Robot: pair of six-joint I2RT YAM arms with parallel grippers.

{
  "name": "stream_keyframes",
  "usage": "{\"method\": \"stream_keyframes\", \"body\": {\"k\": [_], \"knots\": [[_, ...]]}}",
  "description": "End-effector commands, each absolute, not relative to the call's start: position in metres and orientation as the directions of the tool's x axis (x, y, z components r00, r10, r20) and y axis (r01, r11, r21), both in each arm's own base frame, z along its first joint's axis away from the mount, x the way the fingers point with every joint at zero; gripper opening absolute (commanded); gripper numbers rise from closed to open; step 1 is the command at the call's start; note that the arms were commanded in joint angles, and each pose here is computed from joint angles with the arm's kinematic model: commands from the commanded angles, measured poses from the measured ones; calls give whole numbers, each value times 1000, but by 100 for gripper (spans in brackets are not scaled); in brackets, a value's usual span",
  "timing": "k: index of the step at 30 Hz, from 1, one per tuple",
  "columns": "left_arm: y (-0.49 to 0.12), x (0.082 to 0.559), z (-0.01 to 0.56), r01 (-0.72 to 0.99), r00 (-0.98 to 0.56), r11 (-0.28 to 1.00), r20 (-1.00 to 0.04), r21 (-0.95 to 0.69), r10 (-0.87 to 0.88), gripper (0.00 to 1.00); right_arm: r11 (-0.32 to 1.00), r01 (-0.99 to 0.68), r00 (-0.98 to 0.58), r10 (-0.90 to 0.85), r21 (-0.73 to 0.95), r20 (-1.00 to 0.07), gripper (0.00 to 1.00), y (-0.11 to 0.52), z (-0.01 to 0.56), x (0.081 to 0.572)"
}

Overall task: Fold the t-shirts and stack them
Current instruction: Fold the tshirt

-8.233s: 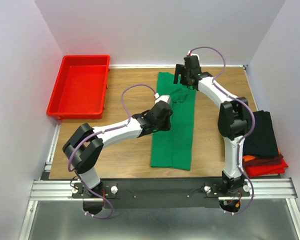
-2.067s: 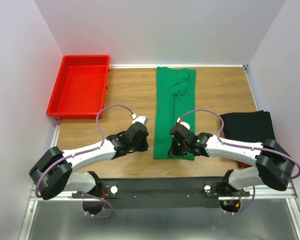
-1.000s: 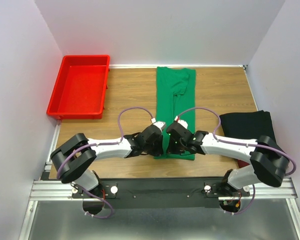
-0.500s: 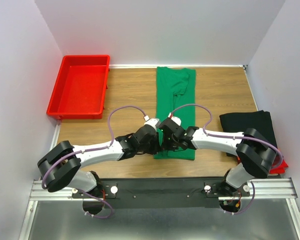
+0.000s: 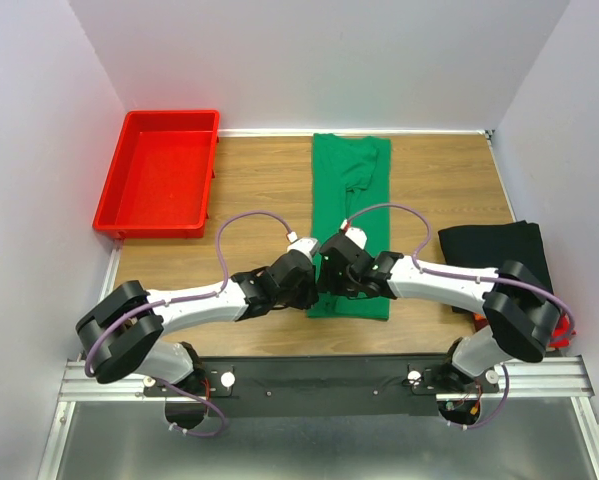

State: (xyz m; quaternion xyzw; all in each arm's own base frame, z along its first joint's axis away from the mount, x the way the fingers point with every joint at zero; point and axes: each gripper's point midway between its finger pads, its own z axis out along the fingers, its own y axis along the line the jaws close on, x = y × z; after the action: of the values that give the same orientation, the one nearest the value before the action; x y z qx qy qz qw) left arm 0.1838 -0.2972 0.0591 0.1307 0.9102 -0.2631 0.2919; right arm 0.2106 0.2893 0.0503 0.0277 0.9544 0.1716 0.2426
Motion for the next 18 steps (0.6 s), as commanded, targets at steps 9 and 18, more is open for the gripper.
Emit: {"method": "stream_keyframes", "body": {"k": [9,18], "knots": [[-320,193,87,465,-743,769,-666,-438,70,39,914,1,-854,212,405,-476,65,308,67,225],[-327,186,98,514,-720,726,-690,-456,76,39,906,74,-807,300,417,-509,67,273,81,243]]}}
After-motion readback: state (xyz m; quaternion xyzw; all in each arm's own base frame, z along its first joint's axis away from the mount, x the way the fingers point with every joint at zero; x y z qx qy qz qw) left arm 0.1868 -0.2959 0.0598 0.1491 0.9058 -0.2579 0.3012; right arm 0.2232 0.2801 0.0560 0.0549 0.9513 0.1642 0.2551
